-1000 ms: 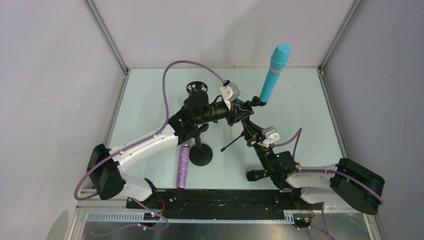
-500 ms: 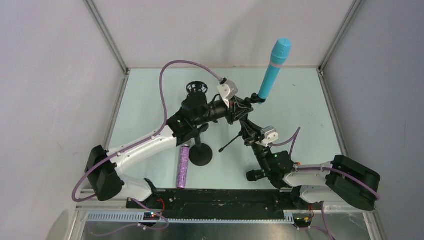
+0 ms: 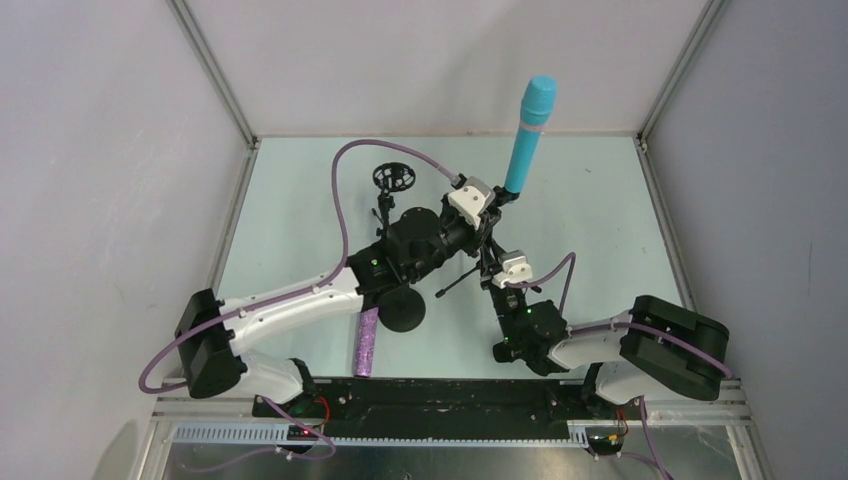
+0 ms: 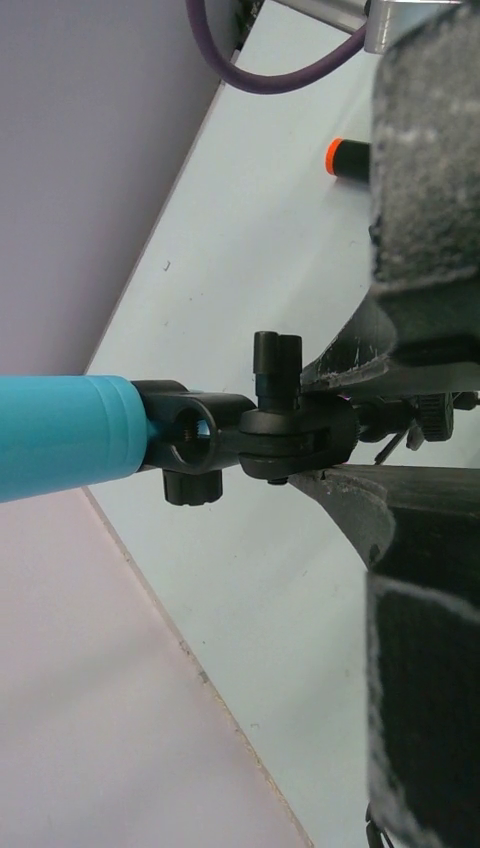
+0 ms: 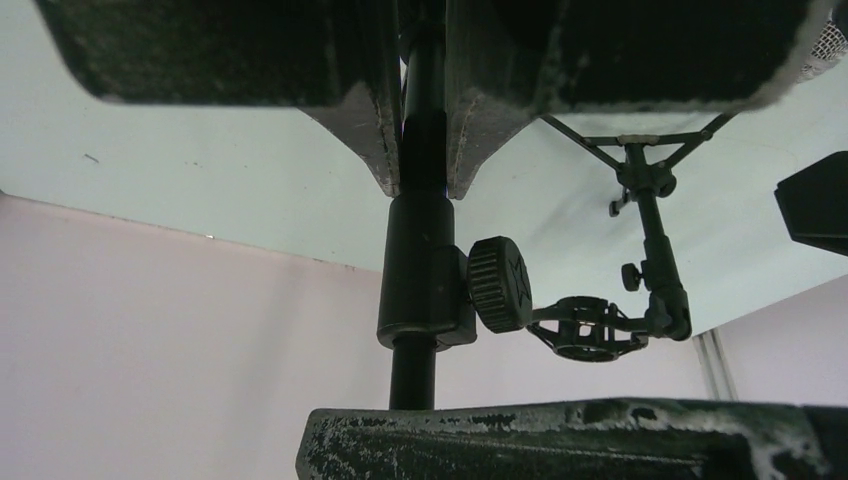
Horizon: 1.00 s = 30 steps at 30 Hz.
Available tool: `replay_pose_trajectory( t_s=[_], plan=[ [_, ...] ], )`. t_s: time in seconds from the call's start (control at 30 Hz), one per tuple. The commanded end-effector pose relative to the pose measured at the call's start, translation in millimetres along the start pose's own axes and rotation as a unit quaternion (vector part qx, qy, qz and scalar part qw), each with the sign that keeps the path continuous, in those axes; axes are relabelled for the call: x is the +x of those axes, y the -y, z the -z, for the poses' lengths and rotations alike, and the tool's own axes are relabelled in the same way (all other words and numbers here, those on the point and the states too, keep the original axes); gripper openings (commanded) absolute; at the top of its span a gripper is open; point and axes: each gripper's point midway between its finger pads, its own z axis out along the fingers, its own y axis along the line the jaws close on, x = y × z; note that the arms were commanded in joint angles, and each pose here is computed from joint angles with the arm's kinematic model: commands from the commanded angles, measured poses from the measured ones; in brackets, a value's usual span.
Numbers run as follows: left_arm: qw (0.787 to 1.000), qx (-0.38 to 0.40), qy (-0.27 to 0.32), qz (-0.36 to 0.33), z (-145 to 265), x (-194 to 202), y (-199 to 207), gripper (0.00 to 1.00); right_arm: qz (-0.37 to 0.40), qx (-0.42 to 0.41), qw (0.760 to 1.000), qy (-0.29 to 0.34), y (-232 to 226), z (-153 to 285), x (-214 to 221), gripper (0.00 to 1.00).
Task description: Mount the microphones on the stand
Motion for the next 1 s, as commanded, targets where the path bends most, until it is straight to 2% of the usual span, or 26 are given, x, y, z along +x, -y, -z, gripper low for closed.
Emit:
replay_pose_trajectory(
  t_s=[0.0, 0.13, 0.3, 0.47, 0.63, 0.87, 0.97],
  plan=[
    [0.933, -0.077, 0.349, 0.039, 65, -224, -46, 0.00, 0.102, 0.010, 0.992, -0.075, 17, 25, 51, 0.00],
    [0.934, 0.001, 0.357, 0.010, 67, -222, -28, 0.00, 0.088, -0.011, 0.993, -0.076, 13, 25, 53, 0.00],
    [0.929, 0.106, 0.355, 0.011, 72, -216, -13, 0.00, 0.055, -0.032, 0.993, -0.101, 16, 25, 60, 0.00],
    [0.933, 0.124, 0.338, -0.008, 68, -201, -7, 0.00, 0.004, -0.051, 0.992, -0.112, 20, 25, 59, 0.01],
    [0.938, 0.142, 0.316, -0.025, 56, -184, 0, 0.00, -0.003, -0.056, 0.992, -0.114, 24, 26, 59, 0.25],
    [0.948, 0.151, 0.278, -0.044, 35, -148, 6, 0.00, -0.012, -0.081, 0.991, -0.102, 19, 28, 53, 0.70],
    [0.952, 0.144, 0.266, -0.048, 28, -136, 3, 0.00, -0.014, -0.083, 0.991, -0.100, 19, 29, 52, 0.82]
  ],
)
